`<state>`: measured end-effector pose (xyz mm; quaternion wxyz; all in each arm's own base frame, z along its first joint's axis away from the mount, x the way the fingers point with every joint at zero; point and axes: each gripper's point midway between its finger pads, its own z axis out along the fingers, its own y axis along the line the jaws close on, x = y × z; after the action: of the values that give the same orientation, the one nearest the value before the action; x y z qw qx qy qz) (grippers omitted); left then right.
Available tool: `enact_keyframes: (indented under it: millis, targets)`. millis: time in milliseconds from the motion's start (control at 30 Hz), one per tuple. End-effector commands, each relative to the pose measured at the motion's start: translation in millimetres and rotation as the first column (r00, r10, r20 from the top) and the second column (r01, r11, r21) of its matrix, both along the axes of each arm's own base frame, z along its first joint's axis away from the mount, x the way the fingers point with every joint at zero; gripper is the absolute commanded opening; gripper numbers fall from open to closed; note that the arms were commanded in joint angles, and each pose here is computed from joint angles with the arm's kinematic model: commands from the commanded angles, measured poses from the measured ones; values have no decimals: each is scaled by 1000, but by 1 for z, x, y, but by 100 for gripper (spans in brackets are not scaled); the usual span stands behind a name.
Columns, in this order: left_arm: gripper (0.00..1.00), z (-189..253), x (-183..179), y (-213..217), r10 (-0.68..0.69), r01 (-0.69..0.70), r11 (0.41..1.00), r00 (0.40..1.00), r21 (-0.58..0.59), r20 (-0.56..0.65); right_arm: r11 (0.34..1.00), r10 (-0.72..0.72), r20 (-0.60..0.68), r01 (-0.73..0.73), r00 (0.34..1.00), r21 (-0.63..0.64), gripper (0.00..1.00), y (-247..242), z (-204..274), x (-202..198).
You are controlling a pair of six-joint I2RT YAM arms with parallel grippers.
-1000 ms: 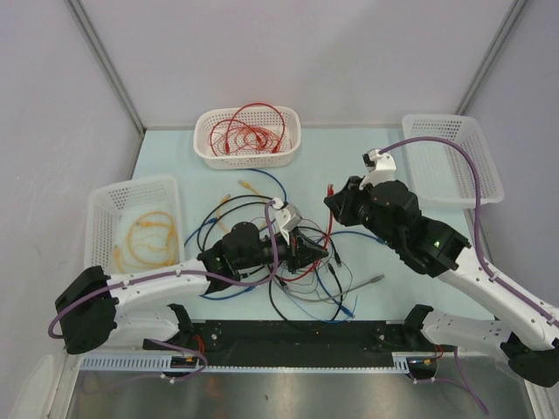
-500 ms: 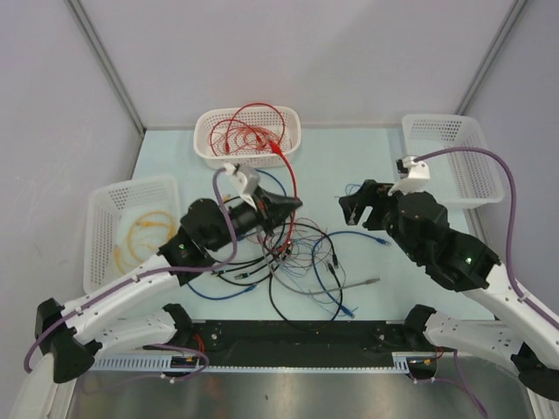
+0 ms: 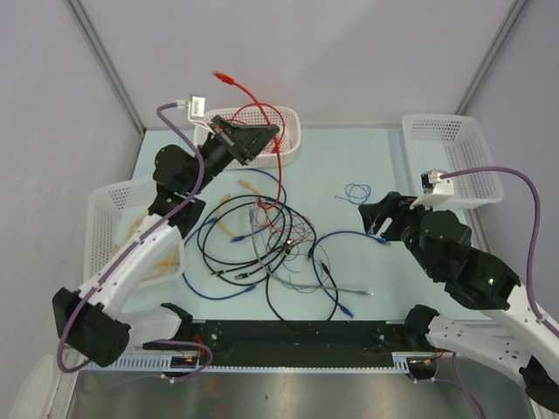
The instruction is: Untangle the cables
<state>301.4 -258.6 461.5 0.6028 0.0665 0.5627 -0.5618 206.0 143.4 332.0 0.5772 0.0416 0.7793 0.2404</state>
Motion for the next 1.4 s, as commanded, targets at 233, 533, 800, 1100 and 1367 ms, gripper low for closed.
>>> enact_keyframes:
  millis: [233,533,800,1100,1367]
  targets:
    - [0,58,-72,-18,-497,484,838,868,-253,14,996,53,-46,-56,998,-64,74,11,-31,-1]
    - [0,108,-99,-4,-467,478,855,878,-201,100,965,230,-142,-245,963,-96,77,67,-105,4]
    - [0,109,-98,-1,-424,433,884,902,-176,87,896,445,-54,-444,894,21,73,122,-92,0]
    - [0,111,-104,1,-428,438,880,899,-182,97,859,512,-38,-511,858,38,73,158,-101,8]
    - [0,112,-112,4,-432,444,877,896,-183,105,911,412,19,-412,911,-13,73,153,-98,30]
